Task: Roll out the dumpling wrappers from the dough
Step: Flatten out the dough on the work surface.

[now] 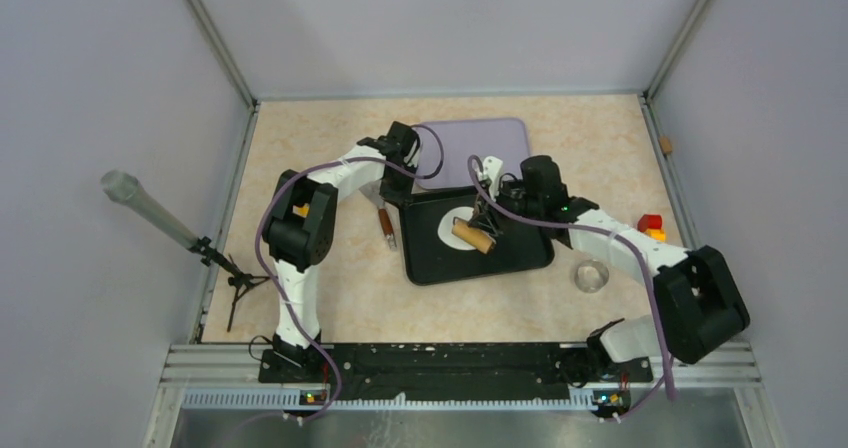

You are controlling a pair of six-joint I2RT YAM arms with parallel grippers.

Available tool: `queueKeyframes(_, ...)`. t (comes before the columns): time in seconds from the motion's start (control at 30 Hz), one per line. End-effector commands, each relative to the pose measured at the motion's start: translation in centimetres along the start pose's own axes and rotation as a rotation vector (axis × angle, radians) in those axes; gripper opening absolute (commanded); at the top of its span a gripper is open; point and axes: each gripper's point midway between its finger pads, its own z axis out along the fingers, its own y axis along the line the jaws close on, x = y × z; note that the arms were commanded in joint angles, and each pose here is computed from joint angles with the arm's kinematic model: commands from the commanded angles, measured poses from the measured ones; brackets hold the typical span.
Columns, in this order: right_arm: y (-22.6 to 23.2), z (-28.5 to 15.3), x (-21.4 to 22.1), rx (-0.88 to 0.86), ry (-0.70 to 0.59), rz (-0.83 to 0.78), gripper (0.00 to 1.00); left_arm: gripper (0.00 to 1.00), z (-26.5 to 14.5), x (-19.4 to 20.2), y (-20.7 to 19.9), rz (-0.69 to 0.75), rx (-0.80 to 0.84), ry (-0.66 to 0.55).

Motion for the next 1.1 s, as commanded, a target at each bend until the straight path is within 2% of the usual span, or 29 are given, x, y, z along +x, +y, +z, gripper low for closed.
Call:
queueKeyframes(0.0,-3.8,1.9,-3.2,0.094,-0.113,0.006,0.0,0.0,0.7,-0.4,1.3,-0.021,-0.053,-0.031)
queueKeyframes(0.27,-2.6,3.6,3.2,0.019,0.026,0.024,0.0,0.0,1.2,0.0,1.0,-0.033,-0.026,-0.02)
queueKeyframes(0.6,0.3,4.1,5.3,-0.115,0.144,0.08,0.0,0.0,1.0,-0.1,1.3,-0.038,-0.041,-0.032)
queueKeyframes(0.87,3.1,4.2,6.5,-0.18,0.189,0.127,0.0,0.0,1.0,0.0,1.3,-0.036,-0.043,-0.03)
queueKeyframes(0.97,3.5,4.3,6.3,-0.176,0.175,0.128,0.0,0.0,0.9,-0.1,1.3,-0.037,-0.044,-0.034)
queueKeyframes(1.07,2.2,4.5,3.8,-0.099,0.103,0.137,0.0,0.0,0.9,-0.1,1.3,-0.036,-0.044,-0.034)
